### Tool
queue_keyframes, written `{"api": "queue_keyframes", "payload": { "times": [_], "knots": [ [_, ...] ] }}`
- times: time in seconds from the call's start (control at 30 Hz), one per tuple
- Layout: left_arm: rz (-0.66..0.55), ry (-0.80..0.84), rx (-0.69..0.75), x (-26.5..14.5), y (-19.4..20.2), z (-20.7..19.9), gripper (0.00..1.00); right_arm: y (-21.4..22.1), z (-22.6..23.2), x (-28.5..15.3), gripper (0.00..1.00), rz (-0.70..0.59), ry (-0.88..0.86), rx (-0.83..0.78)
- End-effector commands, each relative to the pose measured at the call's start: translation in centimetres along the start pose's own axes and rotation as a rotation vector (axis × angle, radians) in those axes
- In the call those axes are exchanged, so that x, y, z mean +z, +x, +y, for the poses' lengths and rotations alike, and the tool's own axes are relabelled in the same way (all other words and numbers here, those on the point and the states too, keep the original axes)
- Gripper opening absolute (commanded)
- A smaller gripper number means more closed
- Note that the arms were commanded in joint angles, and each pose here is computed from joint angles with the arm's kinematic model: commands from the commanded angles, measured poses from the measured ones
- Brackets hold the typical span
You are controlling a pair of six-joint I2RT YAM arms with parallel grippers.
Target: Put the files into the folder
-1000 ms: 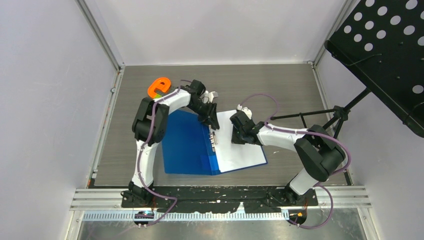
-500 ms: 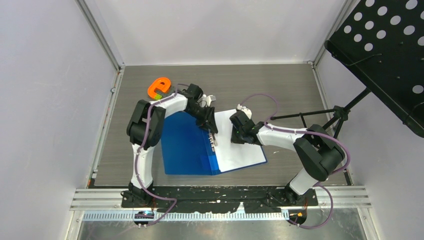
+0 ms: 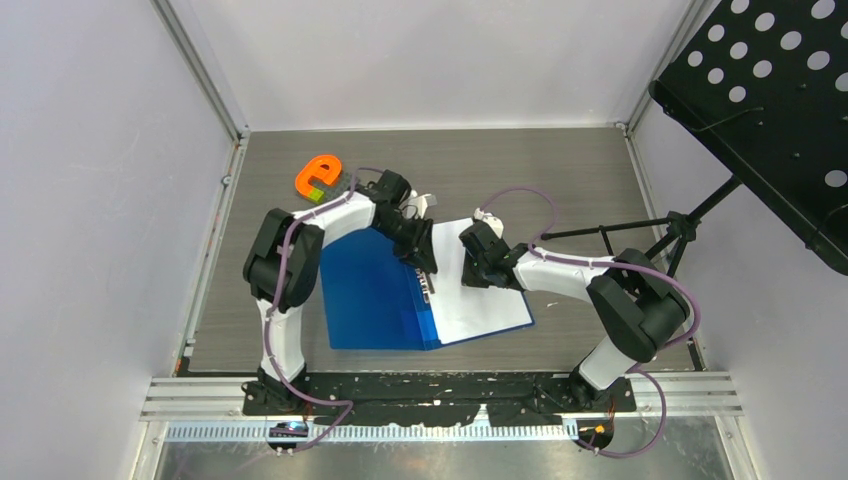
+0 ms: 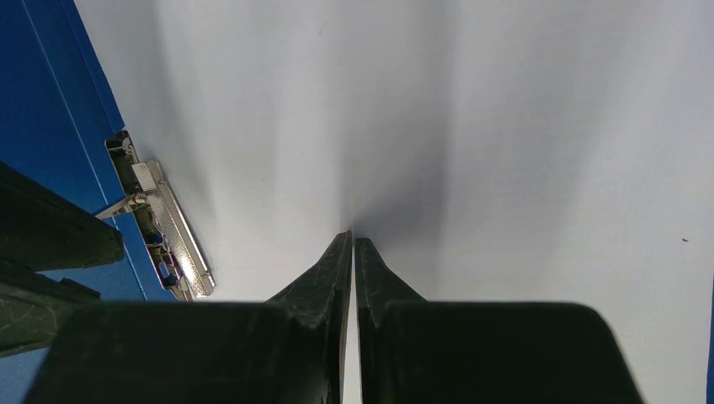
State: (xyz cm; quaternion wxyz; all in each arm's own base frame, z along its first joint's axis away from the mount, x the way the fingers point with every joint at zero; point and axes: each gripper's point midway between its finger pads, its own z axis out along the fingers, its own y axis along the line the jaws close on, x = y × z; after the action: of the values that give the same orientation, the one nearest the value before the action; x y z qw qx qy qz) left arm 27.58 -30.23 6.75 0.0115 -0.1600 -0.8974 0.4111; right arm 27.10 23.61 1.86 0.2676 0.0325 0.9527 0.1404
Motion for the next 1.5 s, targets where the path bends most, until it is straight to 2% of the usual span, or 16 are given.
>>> {"api": "queue_keyframes", "payload": {
  "times": [0.0, 0.3, 0.73, 1.03, 1.3, 1.47],
  "knots": [
    [-0.035, -0.038, 0.068, -1.1, 0.2, -0.9, 0.29, 0.7, -0.7, 0.0, 0.11, 0.026, 0.031, 0.000],
    [-0.056, -0.138, 0.075, -0.9, 0.7, -0.5, 0.28, -0.1, 0.2, -0.6, 0.11, 0.008, -0.001, 0.006],
    [-0.214, -0.275, 0.088, -3.8, -3.3, -1.6, 0.32, -2.8, 2.6, -3.1, 0.12, -0.050, -0.083, -0.008],
    [-0.232, -0.343, 0.052, -3.7, -2.9, -0.4, 0.30, -3.1, 4.3, -4.3, 0.12, -0.062, -0.136, -0.038],
    [-0.336, -0.570, -0.041, -6.6, -3.5, 2.1, 0.32, -4.0, 7.1, -6.4, 0.22, -0.105, -0.133, -0.124],
    [-0.362, -0.599, -0.074, -6.2, -4.0, 2.6, 0.34, -3.9, 8.0, -6.7, 0.23, -0.109, -0.142, -0.131]
  ]
}}
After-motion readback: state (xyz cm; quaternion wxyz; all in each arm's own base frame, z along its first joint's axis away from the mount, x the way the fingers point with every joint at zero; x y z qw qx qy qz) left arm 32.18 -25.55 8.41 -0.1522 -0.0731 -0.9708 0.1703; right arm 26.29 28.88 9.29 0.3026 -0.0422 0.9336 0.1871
